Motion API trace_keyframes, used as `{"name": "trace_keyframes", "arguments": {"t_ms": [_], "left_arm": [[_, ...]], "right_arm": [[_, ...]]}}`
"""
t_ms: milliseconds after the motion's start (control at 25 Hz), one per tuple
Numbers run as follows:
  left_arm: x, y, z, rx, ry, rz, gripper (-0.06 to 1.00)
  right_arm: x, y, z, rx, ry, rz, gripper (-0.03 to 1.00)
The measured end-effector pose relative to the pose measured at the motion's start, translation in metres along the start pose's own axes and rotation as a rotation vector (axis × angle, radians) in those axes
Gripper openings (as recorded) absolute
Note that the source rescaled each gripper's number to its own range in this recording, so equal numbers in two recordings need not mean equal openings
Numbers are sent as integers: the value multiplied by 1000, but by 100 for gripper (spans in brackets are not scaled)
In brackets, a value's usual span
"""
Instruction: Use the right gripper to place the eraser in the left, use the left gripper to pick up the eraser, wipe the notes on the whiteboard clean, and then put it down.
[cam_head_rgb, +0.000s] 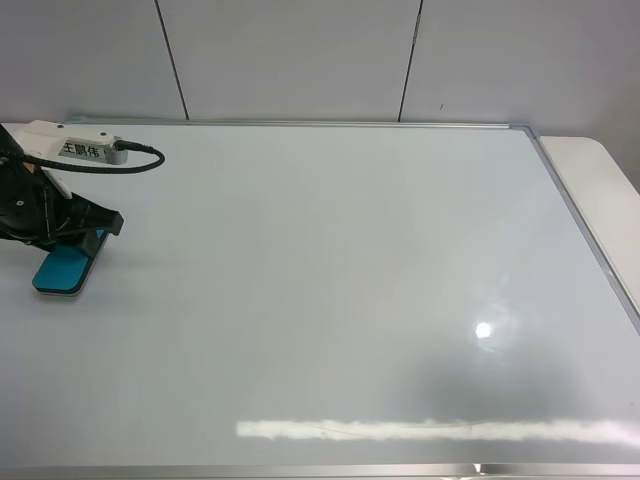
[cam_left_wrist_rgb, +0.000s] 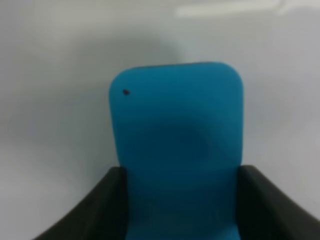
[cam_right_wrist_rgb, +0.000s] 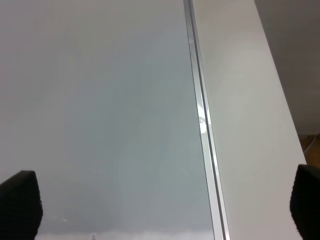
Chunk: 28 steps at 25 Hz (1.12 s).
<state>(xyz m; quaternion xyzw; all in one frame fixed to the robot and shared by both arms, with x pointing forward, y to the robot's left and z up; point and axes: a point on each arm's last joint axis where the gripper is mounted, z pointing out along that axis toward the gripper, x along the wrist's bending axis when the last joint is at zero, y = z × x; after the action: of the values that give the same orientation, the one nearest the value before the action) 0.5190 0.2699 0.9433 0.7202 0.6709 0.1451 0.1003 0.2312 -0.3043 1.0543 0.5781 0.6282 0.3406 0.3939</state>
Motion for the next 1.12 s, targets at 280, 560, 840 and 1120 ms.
{"name": "trace_keyframes", "arguments": {"t_ms": [280, 560, 840, 1120], "left_arm": [[-3, -16, 10, -9, -36, -2, 0], [-4, -21, 13, -3, -38, -2, 0], [-4, -21, 13, -3, -39, -5, 93], [-3, -22, 12, -2, -38, -5, 99]], "right_arm": [[0, 0, 0, 0, 0, 0, 100], [0, 0, 0, 0, 0, 0, 100], [0, 0, 0, 0, 0, 0, 100], [0, 0, 0, 0, 0, 0, 100]]}}
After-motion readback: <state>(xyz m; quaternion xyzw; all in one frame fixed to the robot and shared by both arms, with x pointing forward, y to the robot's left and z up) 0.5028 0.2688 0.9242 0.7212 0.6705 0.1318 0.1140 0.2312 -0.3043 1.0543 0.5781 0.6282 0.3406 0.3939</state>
